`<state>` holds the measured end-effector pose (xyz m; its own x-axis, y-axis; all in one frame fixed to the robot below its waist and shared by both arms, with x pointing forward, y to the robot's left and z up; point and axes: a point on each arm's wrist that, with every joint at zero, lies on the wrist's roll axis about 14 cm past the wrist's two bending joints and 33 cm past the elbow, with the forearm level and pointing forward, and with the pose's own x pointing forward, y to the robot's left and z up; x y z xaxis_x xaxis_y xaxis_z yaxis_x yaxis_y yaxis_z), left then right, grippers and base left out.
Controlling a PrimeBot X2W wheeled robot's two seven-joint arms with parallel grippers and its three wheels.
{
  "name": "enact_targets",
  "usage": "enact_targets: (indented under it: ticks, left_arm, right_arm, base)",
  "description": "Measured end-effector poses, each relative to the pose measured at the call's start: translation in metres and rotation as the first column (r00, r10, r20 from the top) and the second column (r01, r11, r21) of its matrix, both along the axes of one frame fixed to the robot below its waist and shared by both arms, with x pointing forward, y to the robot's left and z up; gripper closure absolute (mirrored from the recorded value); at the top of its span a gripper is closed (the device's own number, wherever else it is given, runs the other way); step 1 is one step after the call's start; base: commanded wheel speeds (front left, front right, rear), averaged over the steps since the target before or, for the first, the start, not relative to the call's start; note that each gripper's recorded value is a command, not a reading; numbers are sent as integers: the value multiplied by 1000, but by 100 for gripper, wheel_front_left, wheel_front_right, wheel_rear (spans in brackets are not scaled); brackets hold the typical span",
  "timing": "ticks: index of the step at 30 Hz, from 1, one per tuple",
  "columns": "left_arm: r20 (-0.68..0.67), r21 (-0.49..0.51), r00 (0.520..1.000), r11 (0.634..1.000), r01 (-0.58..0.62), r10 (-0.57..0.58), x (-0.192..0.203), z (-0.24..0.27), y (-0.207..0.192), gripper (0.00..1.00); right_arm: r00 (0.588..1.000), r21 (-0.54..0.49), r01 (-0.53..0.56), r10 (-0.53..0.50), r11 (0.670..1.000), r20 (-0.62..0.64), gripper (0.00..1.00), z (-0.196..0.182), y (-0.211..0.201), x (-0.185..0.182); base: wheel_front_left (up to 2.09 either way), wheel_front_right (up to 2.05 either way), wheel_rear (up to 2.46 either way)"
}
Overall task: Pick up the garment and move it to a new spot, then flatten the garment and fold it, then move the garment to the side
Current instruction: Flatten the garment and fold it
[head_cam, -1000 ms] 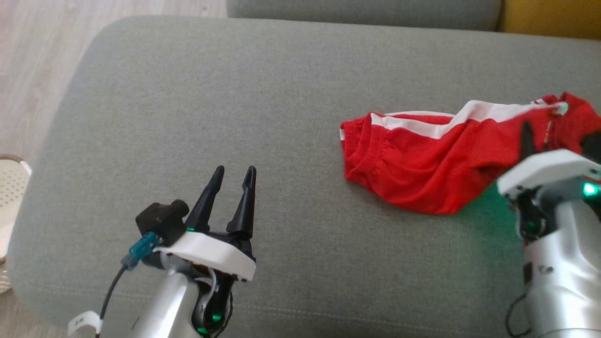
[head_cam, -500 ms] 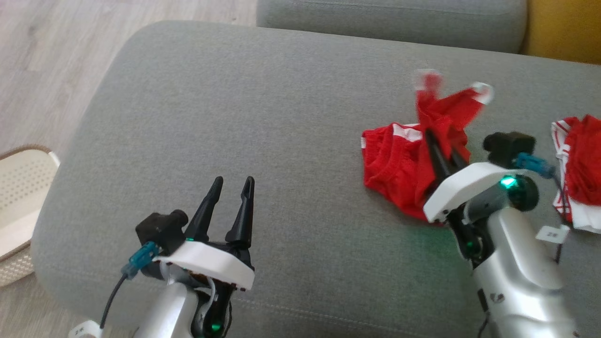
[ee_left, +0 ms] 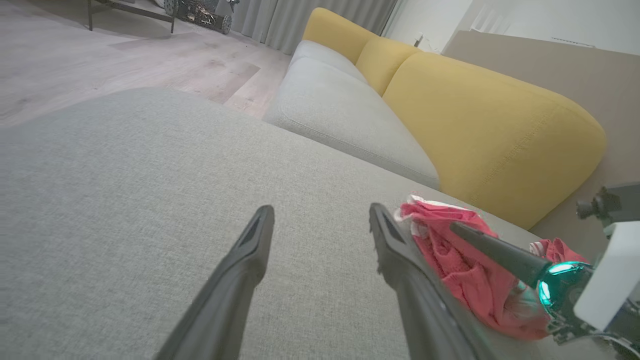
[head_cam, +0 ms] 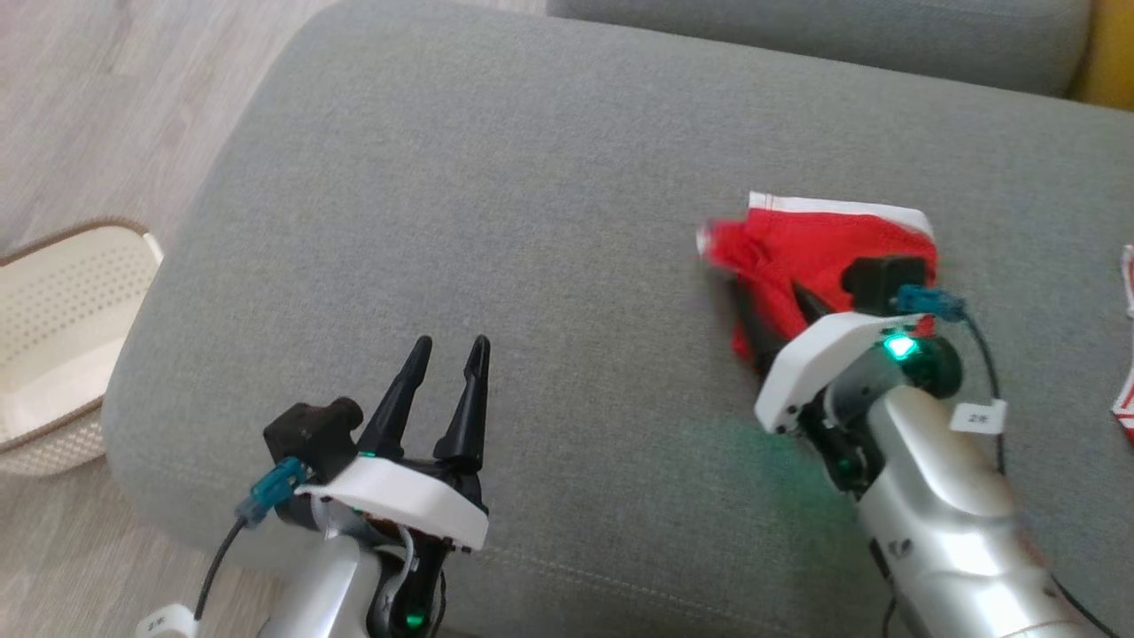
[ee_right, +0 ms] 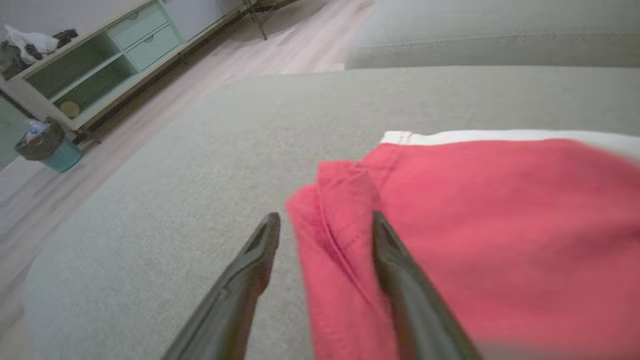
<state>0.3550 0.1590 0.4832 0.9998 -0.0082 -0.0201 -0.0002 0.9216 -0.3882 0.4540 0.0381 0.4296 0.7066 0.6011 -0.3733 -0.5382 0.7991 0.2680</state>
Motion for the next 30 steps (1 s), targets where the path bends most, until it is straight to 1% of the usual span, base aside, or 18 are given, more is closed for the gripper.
enact_targets:
  ticks: [3,7,11,15,20,24,25,27,28,30]
  left_arm:
    - [-14,-2,1000,1000,-15,15,-1,-4,3,0]
    - [-22,-1,1000,1000,-11,11,0,-6,2,0]
    - [-20,-2,1000,1000,3,-3,1,-6,-3,0]
    - [-11,-1,1000,1000,26,-26,5,-4,-9,0]
    - [10,2,998,998,55,-55,11,2,-17,0]
    - [39,7,996,996,85,-85,16,11,-27,0]
    - [48,8,995,996,89,-90,18,13,-28,0]
    - [63,12,993,994,104,-105,21,18,-33,0]
    - [80,10,990,993,119,-119,23,23,-38,0]
    - [101,6,987,992,125,-125,26,30,-40,0]
  right_arm:
    - [998,-8,-49,49,999,-29,0,-10,13,-8]
    - [990,-47,-110,106,993,-90,0,-29,21,-26]
    - [987,-71,-113,104,991,-122,0,-38,15,-33]
    - [990,-44,-96,91,994,-110,0,-31,11,-35]
    - [1000,49,-19,19,999,-2,0,3,1,-21]
    - [992,115,58,-70,992,102,0,39,-22,-4]
    - [987,121,76,-92,990,130,0,48,-31,0]
    - [967,98,112,-131,989,217,0,65,-56,8]
    - [941,85,168,-186,982,282,0,78,-86,13]
    - [914,67,213,-223,975,340,0,86,-110,12]
  base:
    - [0,0,0]
    - [0,0,0]
    - [0,0,0]
    - [0,0,0]
    - [0,0,0]
    - [0,0,0]
    - [0,0,0]
    - [0,0,0]
    - [0,0,0]
    - [0,0,0]
